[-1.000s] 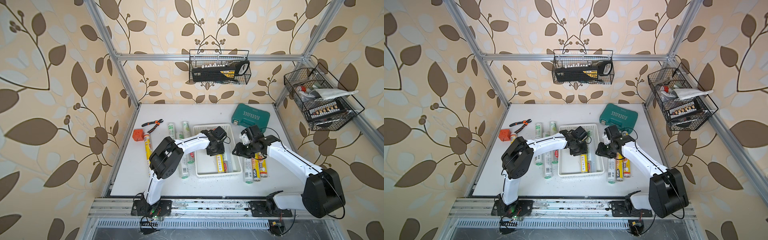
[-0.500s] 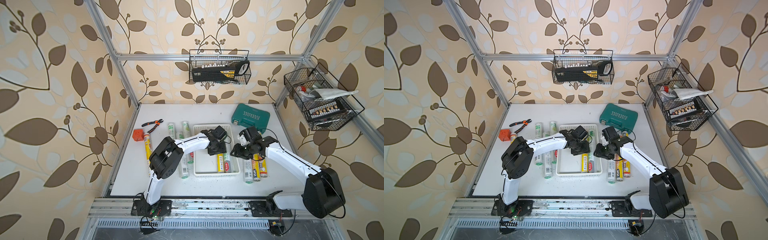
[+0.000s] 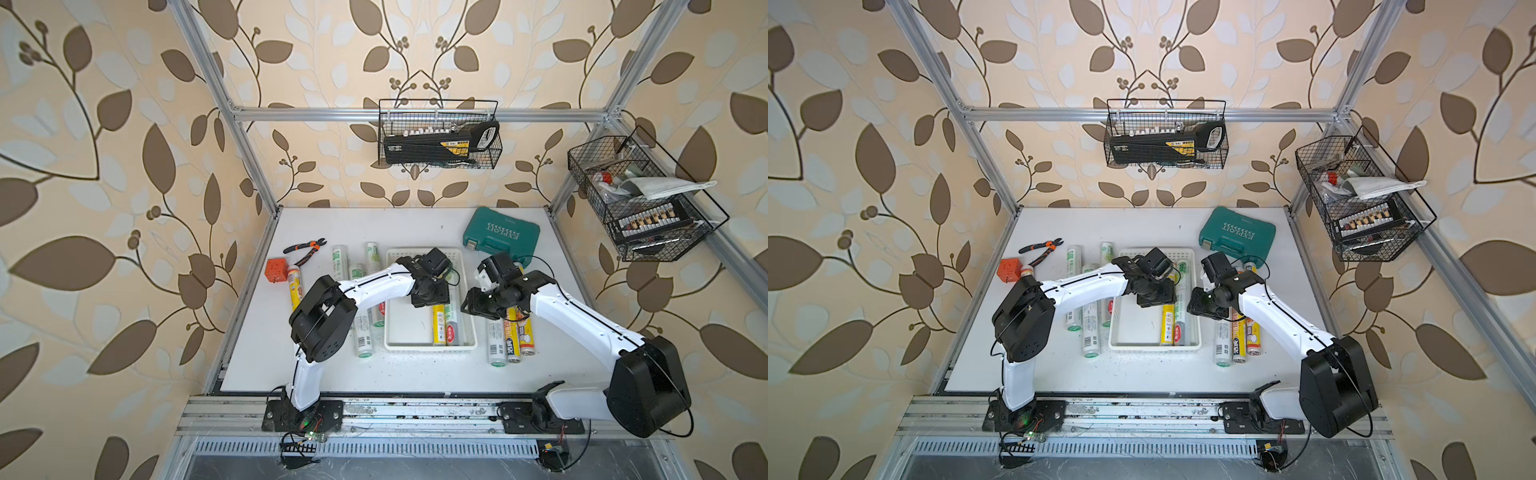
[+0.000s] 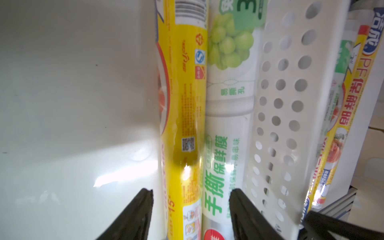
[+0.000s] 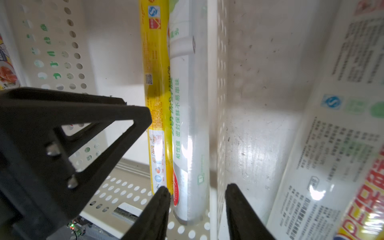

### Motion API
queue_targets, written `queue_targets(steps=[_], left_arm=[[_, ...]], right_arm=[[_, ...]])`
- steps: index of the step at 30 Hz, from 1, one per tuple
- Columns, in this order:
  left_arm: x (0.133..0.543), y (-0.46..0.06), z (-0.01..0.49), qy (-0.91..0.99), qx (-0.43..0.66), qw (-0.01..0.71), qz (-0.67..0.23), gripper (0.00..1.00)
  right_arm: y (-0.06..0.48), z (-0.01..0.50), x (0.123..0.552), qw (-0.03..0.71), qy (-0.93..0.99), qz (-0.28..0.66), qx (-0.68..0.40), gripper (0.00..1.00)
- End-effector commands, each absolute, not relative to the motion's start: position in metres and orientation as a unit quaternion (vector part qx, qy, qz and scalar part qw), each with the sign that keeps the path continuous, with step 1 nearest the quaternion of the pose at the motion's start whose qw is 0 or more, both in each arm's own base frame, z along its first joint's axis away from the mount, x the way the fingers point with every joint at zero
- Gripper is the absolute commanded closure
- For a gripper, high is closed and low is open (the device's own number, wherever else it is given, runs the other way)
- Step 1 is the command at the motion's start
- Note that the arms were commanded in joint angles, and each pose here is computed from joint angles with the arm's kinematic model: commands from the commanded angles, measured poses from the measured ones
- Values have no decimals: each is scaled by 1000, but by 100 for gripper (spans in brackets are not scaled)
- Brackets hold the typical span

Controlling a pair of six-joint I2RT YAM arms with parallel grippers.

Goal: Put the plastic wrap into the basket
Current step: Place the plastic wrap in the basket, then pick up the plastic wrap from the center of the board.

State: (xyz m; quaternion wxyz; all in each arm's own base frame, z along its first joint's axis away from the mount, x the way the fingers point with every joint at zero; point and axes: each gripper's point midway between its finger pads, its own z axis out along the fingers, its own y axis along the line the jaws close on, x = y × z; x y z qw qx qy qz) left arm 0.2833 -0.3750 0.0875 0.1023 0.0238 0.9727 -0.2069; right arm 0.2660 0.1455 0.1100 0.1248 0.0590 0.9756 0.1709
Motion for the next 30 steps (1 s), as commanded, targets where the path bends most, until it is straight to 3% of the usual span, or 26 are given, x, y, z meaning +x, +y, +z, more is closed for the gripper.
queue_targets(steps=[1, 8, 22, 30], left_arm=[[291, -362, 143, 964, 38, 156, -211, 33], [297, -320, 187, 960, 42, 230, -152, 24], [301, -208, 240, 932, -11, 359, -56, 2], [295, -152, 242, 924, -50, 379, -16, 1]], right_arm=[[125, 135, 270, 159, 977, 129, 53, 51], [87, 140, 274, 172, 980, 71, 74, 43], [68, 101, 271, 141, 985, 44, 94, 41], [66, 82, 270, 125, 987, 38, 98, 39]])
